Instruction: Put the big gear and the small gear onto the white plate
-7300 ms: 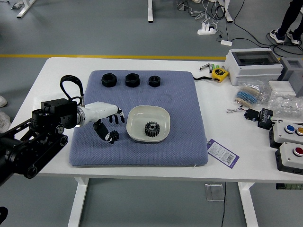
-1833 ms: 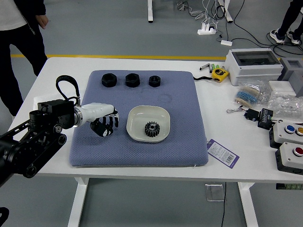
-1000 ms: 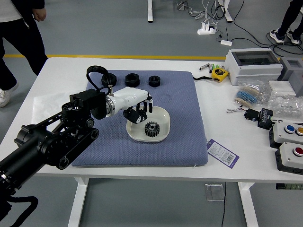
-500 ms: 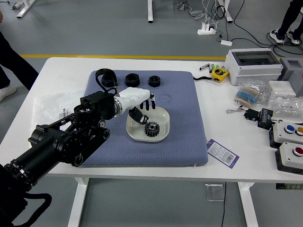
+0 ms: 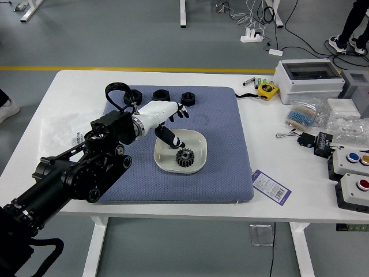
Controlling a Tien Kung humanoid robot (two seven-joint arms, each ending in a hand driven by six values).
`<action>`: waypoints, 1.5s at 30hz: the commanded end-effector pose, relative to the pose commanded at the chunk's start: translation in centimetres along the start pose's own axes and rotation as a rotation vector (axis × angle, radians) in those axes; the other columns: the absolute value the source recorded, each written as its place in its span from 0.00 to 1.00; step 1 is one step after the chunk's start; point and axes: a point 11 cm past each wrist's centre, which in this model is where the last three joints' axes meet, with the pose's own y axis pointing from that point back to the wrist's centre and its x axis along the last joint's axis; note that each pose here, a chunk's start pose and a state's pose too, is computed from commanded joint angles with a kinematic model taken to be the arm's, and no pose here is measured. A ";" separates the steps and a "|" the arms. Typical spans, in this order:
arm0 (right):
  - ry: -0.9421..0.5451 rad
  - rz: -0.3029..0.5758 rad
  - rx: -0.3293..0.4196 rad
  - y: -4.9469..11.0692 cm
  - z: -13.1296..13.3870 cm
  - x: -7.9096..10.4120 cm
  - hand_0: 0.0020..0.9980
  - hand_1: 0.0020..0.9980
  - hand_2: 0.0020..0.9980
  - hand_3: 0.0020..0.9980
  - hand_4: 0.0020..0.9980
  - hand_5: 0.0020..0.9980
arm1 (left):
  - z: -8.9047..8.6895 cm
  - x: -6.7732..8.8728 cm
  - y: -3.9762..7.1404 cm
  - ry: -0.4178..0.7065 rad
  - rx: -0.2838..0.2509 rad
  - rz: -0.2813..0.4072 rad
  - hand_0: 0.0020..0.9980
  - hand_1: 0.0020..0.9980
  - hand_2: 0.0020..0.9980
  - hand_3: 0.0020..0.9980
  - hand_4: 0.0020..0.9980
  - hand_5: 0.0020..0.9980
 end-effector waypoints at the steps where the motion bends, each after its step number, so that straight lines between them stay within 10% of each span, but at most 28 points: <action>1: 0.000 0.000 -0.001 0.0 0.0 0.0 0.68 0.67 0.75 0.63 0.82 0.74 | -0.3 0.1 0.2 0.014 0.003 0.014 0.43 0.62 0.77 0.77 1.00 0.30; 9: -0.004 0.003 -0.004 -0.1 0.5 0.2 0.68 0.67 0.75 0.63 0.82 0.74 | -4.6 0.5 3.9 0.228 0.066 0.261 0.39 0.55 0.66 0.62 0.91 0.27; 16: -0.004 0.004 -0.004 -0.1 0.7 0.4 0.68 0.67 0.75 0.62 0.82 0.74 | -11.6 1.9 11.6 0.613 0.158 0.637 0.37 0.53 0.60 0.60 0.82 0.24; 21: -0.006 0.006 -0.008 -0.1 1.1 0.5 0.68 0.67 0.75 0.62 0.82 0.74 | -15.5 2.2 16.8 0.863 0.177 0.763 0.40 0.53 0.60 0.60 0.81 0.25; 26: -0.011 0.009 -0.014 -0.2 1.5 0.6 0.67 0.67 0.75 0.62 0.82 0.74 | -16.2 1.2 18.8 1.078 0.137 0.721 0.51 0.58 0.69 0.64 0.88 0.41; 35: -0.010 0.013 -0.024 -0.2 2.1 0.8 0.68 0.67 0.75 0.62 0.82 0.74 | -14.0 -2.6 19.1 1.379 0.079 0.398 0.60 0.64 0.75 0.75 0.91 0.56; 36: -0.007 0.013 -0.025 -0.2 2.1 0.8 0.67 0.67 0.74 0.62 0.82 0.74 | -13.3 -2.9 19.0 1.423 0.055 0.370 0.74 0.79 0.90 0.88 0.92 0.80; 45: 0.005 0.018 -0.028 -0.2 2.2 0.9 0.67 0.67 0.74 0.62 0.82 0.74 | -10.9 -3.2 18.5 1.740 -0.131 0.356 0.83 0.88 0.97 0.92 0.92 0.95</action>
